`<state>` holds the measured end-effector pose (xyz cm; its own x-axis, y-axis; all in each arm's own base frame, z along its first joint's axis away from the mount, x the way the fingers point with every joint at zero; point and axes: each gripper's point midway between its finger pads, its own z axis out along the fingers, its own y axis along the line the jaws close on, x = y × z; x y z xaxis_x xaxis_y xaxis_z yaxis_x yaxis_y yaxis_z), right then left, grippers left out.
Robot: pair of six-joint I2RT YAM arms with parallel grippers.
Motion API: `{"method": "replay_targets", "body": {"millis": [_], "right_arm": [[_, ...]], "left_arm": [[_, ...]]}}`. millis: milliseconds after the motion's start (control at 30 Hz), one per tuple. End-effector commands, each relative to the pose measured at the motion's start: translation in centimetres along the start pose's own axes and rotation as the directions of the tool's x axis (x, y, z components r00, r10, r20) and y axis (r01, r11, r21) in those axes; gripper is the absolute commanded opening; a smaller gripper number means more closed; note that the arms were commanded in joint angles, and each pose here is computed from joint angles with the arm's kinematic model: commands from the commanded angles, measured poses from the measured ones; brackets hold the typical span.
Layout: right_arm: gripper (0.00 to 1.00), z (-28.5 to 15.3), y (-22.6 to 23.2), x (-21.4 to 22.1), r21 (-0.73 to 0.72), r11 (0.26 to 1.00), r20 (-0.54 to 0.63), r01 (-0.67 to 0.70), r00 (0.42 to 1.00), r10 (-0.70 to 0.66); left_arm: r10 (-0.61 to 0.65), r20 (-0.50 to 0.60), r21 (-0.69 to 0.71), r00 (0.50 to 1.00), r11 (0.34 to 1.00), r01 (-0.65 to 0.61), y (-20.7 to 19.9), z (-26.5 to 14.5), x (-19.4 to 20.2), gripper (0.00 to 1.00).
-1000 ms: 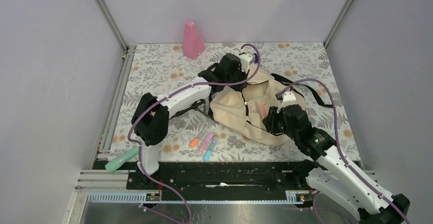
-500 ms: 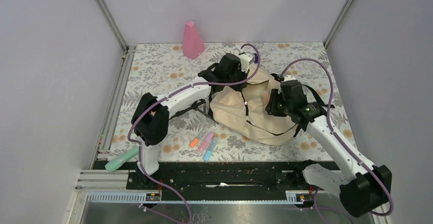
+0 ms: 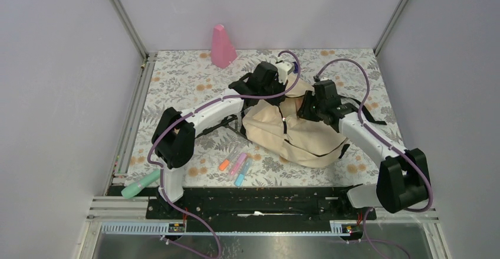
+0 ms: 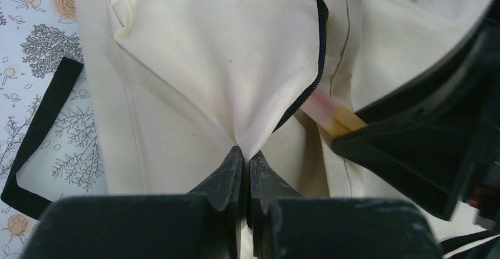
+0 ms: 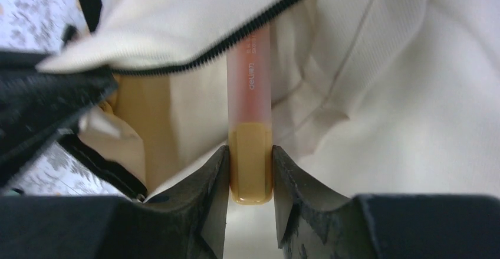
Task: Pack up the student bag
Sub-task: Place the stationery in the student bag.
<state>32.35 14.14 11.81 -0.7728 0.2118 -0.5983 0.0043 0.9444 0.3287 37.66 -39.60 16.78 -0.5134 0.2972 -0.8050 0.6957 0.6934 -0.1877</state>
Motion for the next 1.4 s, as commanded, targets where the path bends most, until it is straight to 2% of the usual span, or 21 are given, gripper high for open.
{"method": "replay_targets", "body": {"millis": [0, 267, 433, 600, 700, 867, 1000, 1100, 1367], "right_arm": [[0.00, 1.2, 3.1, -5.1, -0.114, 0.989, 0.152, -0.097, 0.982, 0.114], [0.00, 3.2, 5.1, -7.5, -0.235, 0.945, 0.261, -0.228, 0.922, 0.288], [0.00, 4.1, 6.9, -7.5, -0.260, 0.941, 0.299, -0.214, 0.909, 0.290], [0.01, 5.3, 8.6, -6.3, -0.287, 0.943, 0.296, -0.168, 0.921, 0.254], [0.10, 5.7, 9.0, -5.5, -0.301, 0.943, 0.308, -0.143, 0.921, 0.238], [0.36, 5.9, 8.7, -5.1, -0.288, 0.949, 0.329, -0.125, 0.918, 0.221], [0.51, 5.7, 8.3, -5.0, -0.276, 0.955, 0.342, -0.108, 0.917, 0.203], [0.56, 5.5, 8.0, -4.9, -0.266, 0.959, 0.353, -0.099, 0.916, 0.192], [0.56, 4.2, 7.7, -5.2, -0.266, 0.962, 0.389, -0.063, 0.906, 0.167]], "left_arm": [[0.015, 0.127, -0.001, 0.992, 1.000, -0.015, 0.4, -2.0, -4.7, 0.00], [0.000, 0.135, 0.021, 0.991, 1.000, -0.002, 0.0, -2.0, -5.0, 0.00], [-0.008, 0.133, 0.025, 0.991, 1.000, 0.005, -0.1, -2.0, -4.9, 0.00], [-0.014, 0.138, 0.034, 0.990, 0.999, 0.009, -0.3, -2.0, -5.1, 0.00], [-0.015, 0.141, 0.038, 0.990, 0.999, 0.010, -0.4, -2.1, -5.2, 0.00], [-0.015, 0.141, 0.038, 0.990, 0.999, 0.009, -0.4, -2.1, -5.2, 0.00], [-0.013, 0.141, 0.040, 0.990, 0.999, 0.008, -0.4, -2.1, -5.2, 0.00], [-0.014, 0.140, 0.038, 0.990, 0.999, 0.009, -0.4, -2.1, -5.2, 0.00], [-0.013, 0.140, 0.038, 0.990, 0.999, 0.007, -0.4, -2.1, -5.1, 0.00]]}}
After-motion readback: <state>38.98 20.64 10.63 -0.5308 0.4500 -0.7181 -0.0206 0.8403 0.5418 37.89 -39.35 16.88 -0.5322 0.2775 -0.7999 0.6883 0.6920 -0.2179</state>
